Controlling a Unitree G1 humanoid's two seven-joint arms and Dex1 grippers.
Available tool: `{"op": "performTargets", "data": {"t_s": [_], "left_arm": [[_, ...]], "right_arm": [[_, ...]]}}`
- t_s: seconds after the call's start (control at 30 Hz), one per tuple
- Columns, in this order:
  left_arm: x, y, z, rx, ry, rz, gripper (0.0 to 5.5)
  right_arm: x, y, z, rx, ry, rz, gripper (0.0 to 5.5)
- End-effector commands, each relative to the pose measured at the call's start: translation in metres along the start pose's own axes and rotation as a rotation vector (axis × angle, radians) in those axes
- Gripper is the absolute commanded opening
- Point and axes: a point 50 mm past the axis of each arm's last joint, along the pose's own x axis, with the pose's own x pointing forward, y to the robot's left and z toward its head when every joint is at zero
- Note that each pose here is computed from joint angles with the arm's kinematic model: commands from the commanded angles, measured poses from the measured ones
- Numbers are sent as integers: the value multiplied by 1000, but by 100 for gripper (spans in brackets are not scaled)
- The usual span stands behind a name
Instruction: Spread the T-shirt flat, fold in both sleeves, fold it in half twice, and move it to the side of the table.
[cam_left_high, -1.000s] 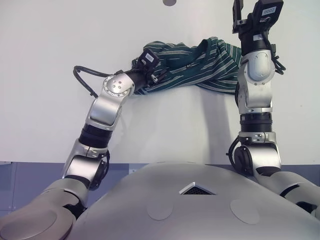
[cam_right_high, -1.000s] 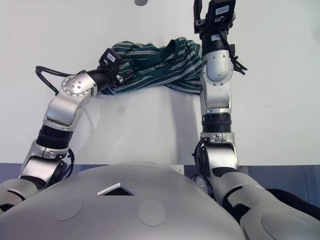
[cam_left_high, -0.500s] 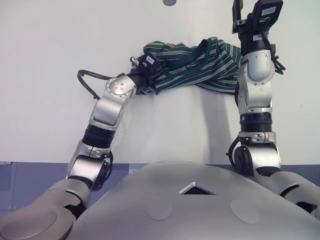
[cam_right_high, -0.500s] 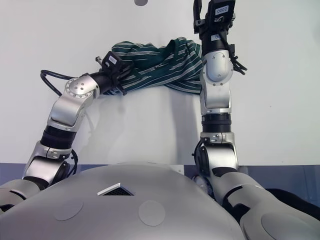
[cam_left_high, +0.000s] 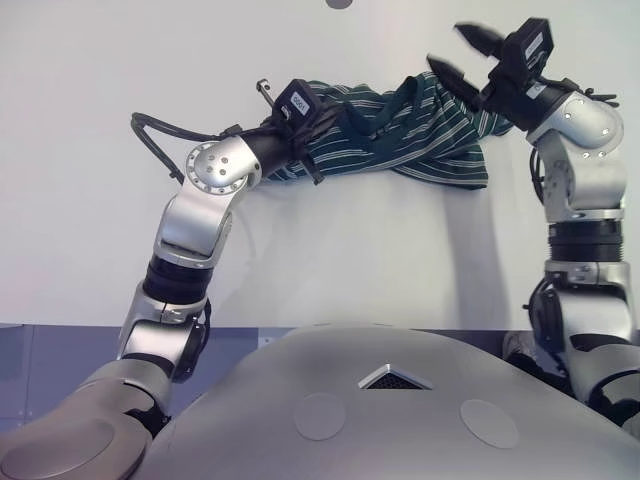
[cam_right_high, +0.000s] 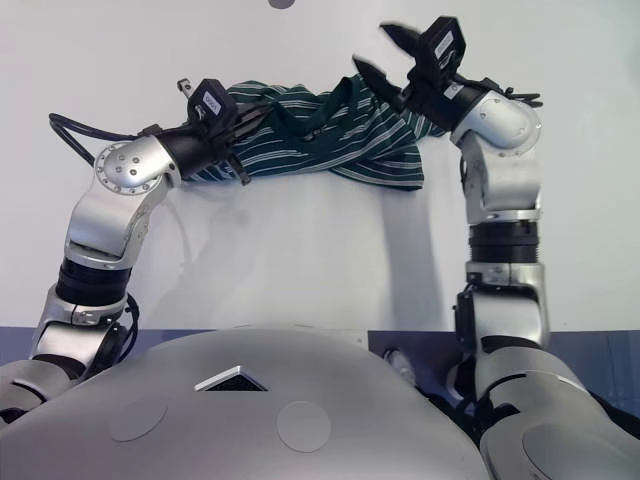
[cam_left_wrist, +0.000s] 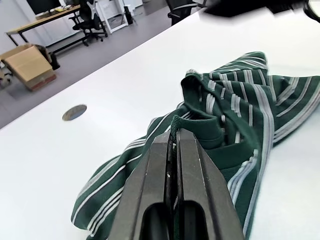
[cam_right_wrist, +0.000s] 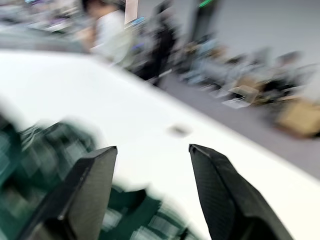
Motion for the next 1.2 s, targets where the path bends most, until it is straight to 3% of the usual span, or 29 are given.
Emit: {"op": "performTargets", "data": {"t_s": [0.03, 0.37, 0.83, 1.07, 1.2], "left_arm": [[10, -10, 0, -25, -3, -12, 2], [20, -17, 0, -42, -14, -9, 2], [19, -14, 0, -40, -11, 15, 0], [18, -5, 9, -30, -62, 70, 0], [8, 25, 31, 10, -202, 226, 0]], "right_arm": [[22, -21, 1, -24, 85, 76, 267], [36, -25, -25, -55, 245, 168, 267], [35, -26, -34, -6, 247, 114, 6], [29, -37, -17, -54, 160, 74, 2], [1, -45, 7, -146, 68, 73, 2]]}}
